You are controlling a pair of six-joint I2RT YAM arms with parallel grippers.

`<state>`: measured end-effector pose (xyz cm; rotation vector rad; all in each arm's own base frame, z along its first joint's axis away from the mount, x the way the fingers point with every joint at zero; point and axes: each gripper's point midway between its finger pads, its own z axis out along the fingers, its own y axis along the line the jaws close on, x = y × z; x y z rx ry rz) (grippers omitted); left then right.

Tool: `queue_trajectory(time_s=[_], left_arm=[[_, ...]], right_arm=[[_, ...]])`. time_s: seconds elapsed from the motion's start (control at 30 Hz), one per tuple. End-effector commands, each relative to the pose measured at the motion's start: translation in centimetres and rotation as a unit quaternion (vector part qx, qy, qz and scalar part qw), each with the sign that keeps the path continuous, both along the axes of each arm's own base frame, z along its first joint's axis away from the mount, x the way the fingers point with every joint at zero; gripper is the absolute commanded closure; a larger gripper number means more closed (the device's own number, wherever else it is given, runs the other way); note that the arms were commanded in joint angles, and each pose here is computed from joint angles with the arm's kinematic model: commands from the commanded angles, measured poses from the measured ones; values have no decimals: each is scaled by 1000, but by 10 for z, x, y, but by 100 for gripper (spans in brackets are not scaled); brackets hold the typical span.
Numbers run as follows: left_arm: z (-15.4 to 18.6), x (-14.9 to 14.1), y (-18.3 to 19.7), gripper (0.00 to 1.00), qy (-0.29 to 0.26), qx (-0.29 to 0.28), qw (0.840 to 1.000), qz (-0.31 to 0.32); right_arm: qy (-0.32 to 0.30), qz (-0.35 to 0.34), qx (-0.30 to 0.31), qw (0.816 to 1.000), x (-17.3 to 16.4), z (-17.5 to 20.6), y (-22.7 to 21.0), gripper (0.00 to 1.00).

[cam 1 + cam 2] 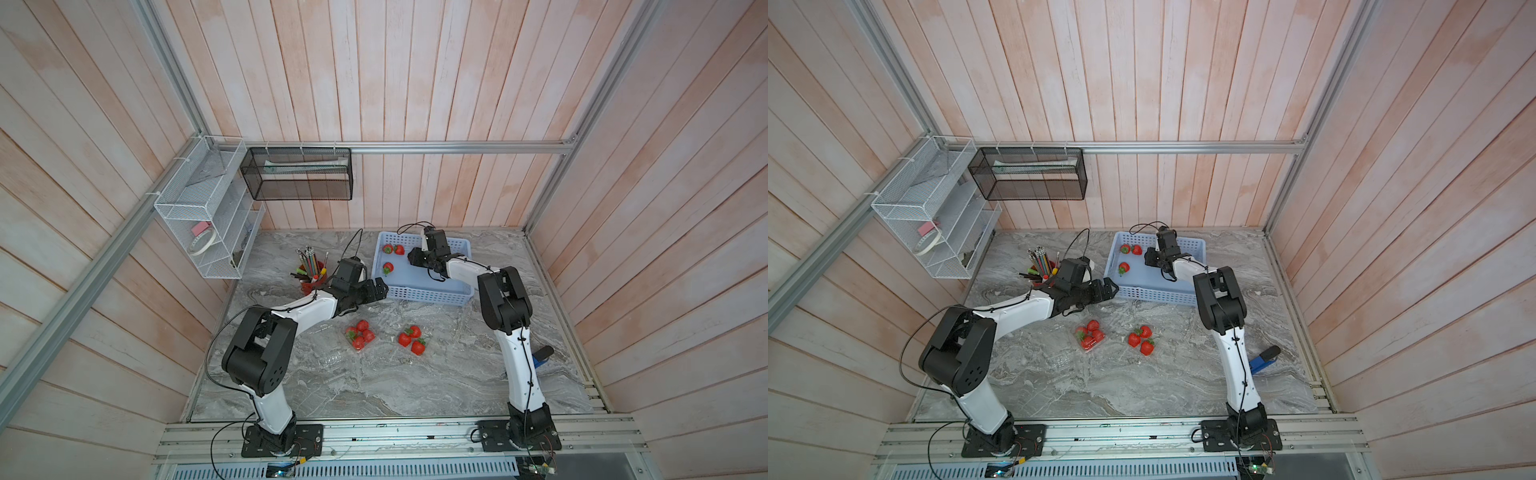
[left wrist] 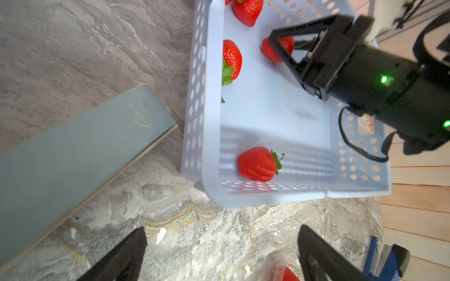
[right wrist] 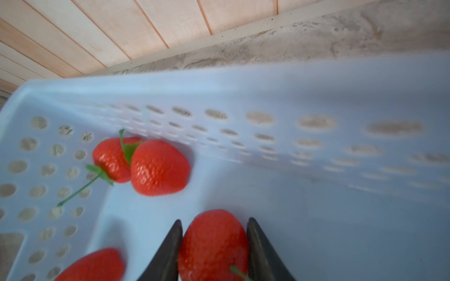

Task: Pack strawberries into containers
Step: Pick up the strawberry from the basket, then place the strawberry in the packing box.

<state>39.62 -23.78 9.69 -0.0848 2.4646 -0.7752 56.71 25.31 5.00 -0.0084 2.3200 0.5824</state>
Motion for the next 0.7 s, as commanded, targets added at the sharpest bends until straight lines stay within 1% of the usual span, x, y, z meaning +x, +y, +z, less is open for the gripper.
queue_trajectory(time_s=[0.0, 0.13, 0.33, 0.5, 0.67], left_arm=[[16, -13, 0, 1, -8, -18, 1000, -3], [24, -29, 1, 1, -12, -18, 1000, -2], [27, -49, 11, 1, -7, -26, 1000, 13], [32, -62, 19, 1, -10, -34, 999, 29], [33, -73, 27, 1, -8, -31, 999, 44]], right_arm=[[-57, 18, 13, 998, -19, 59, 8, 80], [-73, 26, 1, 997, -66, 83, 5, 81], [-78, 44, -2, 996, -144, 106, 8, 82], [-71, 72, -11, 995, -213, 109, 16, 82], [-36, 92, -14, 995, -269, 89, 16, 82]])
